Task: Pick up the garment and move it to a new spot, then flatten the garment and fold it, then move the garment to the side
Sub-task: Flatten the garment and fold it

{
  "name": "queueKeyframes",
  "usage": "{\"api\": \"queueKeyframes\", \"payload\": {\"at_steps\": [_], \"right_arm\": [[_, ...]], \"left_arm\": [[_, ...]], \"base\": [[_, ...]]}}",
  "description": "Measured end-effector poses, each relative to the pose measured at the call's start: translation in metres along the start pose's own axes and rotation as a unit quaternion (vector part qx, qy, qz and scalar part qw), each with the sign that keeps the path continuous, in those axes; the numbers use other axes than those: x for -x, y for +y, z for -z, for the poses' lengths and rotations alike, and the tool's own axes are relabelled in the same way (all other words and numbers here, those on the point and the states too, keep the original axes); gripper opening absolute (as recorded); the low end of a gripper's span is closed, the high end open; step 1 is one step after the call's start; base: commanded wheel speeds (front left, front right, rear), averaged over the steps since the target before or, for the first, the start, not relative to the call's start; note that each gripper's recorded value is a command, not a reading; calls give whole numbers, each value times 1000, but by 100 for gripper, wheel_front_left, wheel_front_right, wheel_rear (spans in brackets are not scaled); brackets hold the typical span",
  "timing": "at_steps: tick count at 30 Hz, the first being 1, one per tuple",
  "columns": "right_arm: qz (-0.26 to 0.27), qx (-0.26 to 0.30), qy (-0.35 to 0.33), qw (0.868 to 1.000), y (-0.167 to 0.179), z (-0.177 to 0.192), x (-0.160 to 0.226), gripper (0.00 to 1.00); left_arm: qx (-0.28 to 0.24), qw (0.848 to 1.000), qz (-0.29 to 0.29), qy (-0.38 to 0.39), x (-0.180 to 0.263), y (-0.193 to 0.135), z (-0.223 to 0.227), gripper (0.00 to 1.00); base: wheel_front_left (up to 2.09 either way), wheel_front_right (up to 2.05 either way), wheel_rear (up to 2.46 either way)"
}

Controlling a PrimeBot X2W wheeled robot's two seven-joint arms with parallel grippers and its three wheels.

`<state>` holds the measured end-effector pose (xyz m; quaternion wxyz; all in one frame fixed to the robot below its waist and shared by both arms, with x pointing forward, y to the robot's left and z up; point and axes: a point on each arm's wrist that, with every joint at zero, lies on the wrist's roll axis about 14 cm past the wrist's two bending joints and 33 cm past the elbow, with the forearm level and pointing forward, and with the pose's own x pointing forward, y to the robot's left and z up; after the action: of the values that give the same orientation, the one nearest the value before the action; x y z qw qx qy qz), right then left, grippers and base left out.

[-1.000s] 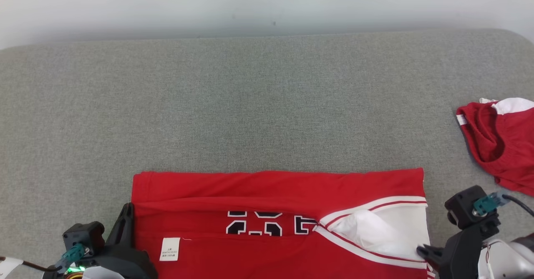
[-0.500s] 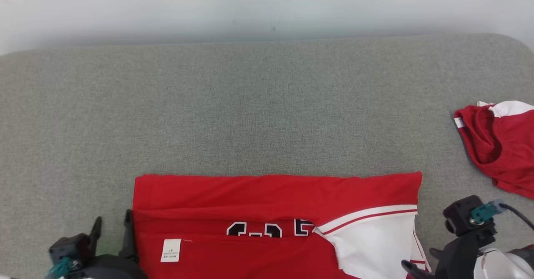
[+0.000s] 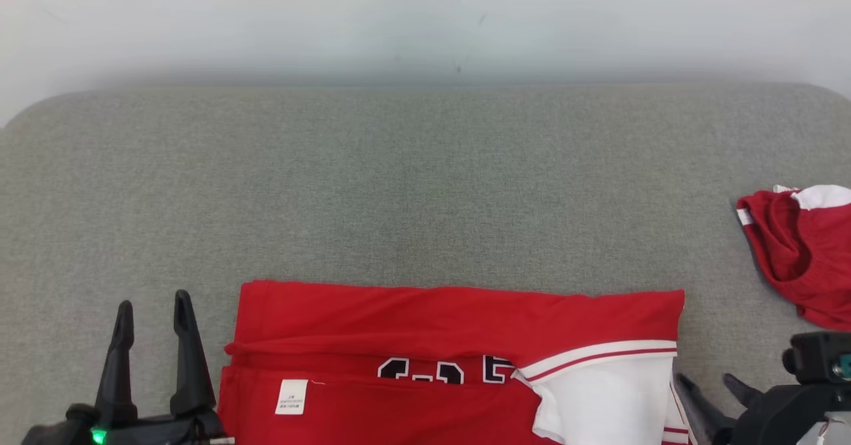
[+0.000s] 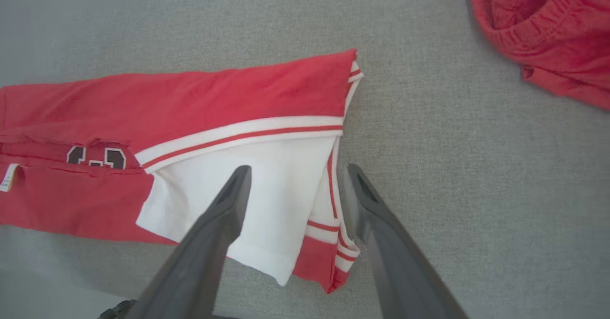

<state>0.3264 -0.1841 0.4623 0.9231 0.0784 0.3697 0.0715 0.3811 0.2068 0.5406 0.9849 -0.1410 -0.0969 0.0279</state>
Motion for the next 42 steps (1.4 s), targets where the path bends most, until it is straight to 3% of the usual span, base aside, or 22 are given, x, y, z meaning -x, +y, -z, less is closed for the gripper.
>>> {"api": "queueKeyframes", "payload": {"at_steps": [5,10,34,35,36,37,38,39,42], "right_arm": [[58,-20,-14,998,-29,5,-7,100],[74,-34,-22,996,-40,6,-19,100],[39,-23,75,996,-16,47,-84,98],[39,-21,78,996,-16,47,-85,47],[39,-20,79,996,-16,47,-86,47],[38,-19,80,996,-15,47,-86,35],[38,-17,81,996,-15,47,-87,4],[39,-15,81,996,-15,46,-88,0],[40,-13,77,996,-15,45,-89,0]], "left_arm": [[0,999,22,-42,7,-11,-26,100],[3,998,29,-47,15,-13,-30,100],[6,1000,12,-2,22,-2,-2,100],[6,1000,11,-2,22,-1,-2,100],[6,1000,11,-1,22,-1,-1,100],[7,1000,10,1,22,0,0,100],[7,1000,9,3,22,0,1,100],[7,1000,9,5,22,1,3,100],[10,1000,8,8,22,1,5,100]], "base": [[0,0,0],[0,0,0],[0,0,0],[0,0,0],[0,0,0],[0,0,0],[0,0,0],[0,0,0],[0,0,0]]}}
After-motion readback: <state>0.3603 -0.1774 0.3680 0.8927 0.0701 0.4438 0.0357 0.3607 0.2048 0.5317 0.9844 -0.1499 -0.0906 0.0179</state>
